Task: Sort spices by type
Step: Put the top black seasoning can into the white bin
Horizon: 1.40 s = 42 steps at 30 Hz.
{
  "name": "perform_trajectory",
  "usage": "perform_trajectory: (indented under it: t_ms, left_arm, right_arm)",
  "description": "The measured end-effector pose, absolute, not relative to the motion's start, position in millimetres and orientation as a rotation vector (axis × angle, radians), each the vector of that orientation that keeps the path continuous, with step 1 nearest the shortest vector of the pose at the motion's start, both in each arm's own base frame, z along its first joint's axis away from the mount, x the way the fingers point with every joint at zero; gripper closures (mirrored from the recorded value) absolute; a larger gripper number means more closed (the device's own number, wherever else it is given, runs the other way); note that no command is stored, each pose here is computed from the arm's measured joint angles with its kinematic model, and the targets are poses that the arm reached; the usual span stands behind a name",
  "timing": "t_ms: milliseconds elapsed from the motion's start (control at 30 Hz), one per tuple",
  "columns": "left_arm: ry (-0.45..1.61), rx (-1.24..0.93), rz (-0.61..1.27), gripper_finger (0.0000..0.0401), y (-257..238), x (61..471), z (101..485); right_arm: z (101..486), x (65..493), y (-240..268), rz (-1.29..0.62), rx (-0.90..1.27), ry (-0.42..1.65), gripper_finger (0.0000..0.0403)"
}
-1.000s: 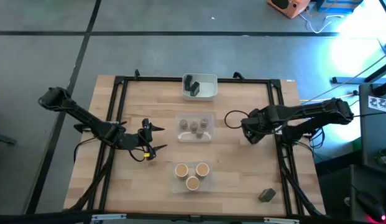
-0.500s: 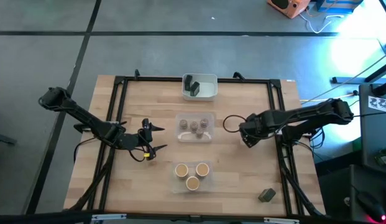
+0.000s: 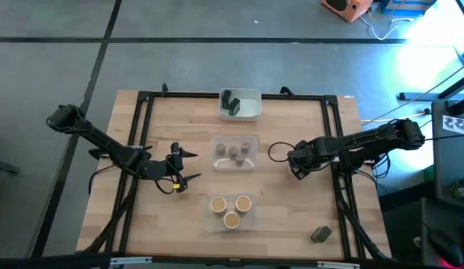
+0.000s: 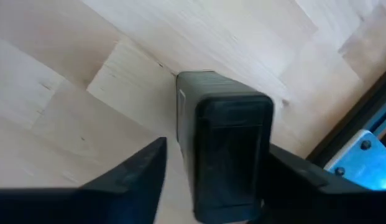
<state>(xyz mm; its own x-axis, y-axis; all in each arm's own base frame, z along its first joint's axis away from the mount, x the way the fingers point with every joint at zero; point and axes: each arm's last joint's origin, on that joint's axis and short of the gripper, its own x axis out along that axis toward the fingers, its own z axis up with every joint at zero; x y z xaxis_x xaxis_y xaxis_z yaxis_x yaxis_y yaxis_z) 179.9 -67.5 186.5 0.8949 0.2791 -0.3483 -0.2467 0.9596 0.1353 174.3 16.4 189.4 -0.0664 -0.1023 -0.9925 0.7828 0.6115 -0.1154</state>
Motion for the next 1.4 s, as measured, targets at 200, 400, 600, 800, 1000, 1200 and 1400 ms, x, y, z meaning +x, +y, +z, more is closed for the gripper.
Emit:
perform_trajectory:
  t_ms: [200,400,600,800,1000,1200,1400]
  left_arm:
    - [0.374,0.088,0.273,0.0056,-68,180,187]
    - [0.374,0.088,0.273,0.0056,-68,180,187]
    - [0.374,0.091,0.272,0.0056,-68,180,187]
    - [0.381,0.146,0.262,0.0056,-68,180,187]
    - [0.398,0.259,0.241,0.0056,-67,180,187]
    - [0.413,0.412,0.242,0.0056,-63,181,188]
    - [0.426,0.46,0.318,0.0056,-46,184,192]
  right_arm:
    - [189,176,16,-0.782,0.569,1.446,0.0264]
    - [197,184,16,-0.726,0.53,1.405,0.0273]
    - [233,202,15,-0.693,0.441,1.26,0.0256]
    - [278,223,6,-0.679,0.303,1.034,0.0271]
    - [307,246,-15,-0.606,0.209,0.841,0.0262]
    - [314,269,-43,-0.59,0.041,0.771,0.0268]
    - [309,290,-80,-0.607,-0.094,0.761,0.0263]
